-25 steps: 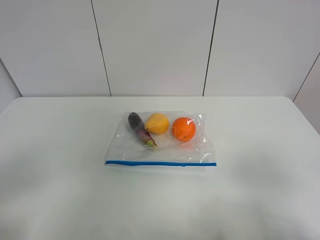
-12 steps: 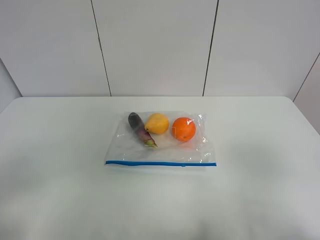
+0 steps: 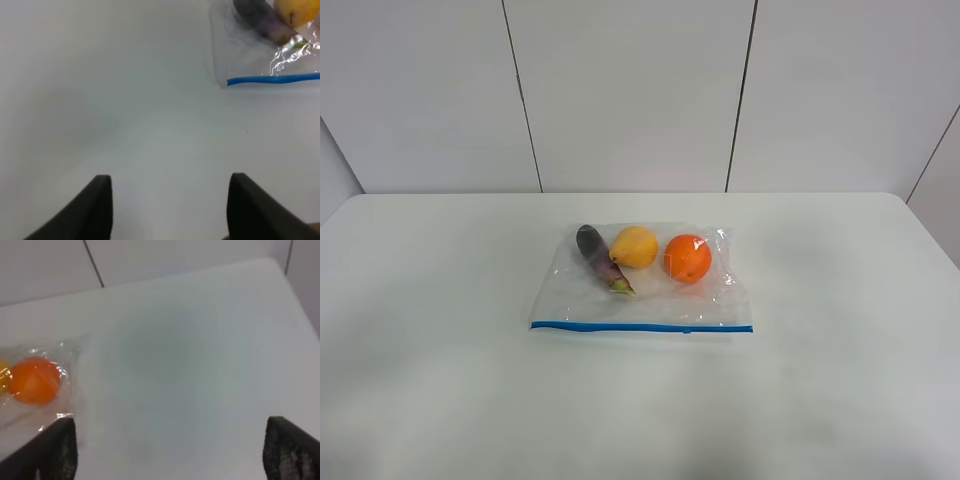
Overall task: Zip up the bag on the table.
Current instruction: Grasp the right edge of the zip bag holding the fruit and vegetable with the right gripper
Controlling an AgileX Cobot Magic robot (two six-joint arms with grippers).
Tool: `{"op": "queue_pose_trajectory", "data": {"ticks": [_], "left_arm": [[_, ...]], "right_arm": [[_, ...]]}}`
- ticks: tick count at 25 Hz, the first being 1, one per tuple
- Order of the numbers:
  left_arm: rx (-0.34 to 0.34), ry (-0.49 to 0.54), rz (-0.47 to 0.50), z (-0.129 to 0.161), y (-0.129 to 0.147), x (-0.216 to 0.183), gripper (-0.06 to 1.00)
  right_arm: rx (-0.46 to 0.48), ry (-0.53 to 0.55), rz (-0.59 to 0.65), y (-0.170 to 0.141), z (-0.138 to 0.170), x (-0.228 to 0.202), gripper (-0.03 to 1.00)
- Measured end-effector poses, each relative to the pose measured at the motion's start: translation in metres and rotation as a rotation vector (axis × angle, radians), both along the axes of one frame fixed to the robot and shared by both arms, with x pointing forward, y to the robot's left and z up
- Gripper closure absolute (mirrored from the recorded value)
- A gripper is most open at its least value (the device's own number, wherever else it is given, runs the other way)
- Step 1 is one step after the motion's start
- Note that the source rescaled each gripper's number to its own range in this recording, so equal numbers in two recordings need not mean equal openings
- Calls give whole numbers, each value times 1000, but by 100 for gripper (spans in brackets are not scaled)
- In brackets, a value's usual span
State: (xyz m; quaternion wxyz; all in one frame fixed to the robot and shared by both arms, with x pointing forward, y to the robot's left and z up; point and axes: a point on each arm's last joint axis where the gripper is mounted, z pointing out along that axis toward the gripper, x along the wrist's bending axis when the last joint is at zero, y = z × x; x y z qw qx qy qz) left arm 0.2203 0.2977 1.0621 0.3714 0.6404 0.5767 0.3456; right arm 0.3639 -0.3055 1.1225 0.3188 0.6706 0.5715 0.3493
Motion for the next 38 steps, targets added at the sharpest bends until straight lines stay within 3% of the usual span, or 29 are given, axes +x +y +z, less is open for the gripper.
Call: {"op": "queue_pose_trajectory", "data": {"ticks": [7, 14, 24, 33, 38], "left_arm": [[0, 0, 0, 0, 0, 0, -6], [0, 0, 0, 0, 0, 0, -6], [0, 0, 0, 0, 0, 0, -6], [0, 0, 0, 0, 0, 0, -6], [0, 0, 0, 0, 0, 0, -6]], "right_arm": [[149, 179, 41, 4, -38, 68, -3], [295, 318, 97, 13, -75, 107, -3], [368, 510, 107, 15, -129, 137, -3], [505, 577, 223, 28, -166, 156, -3], [592, 599, 222, 32, -188, 166, -3]]}}
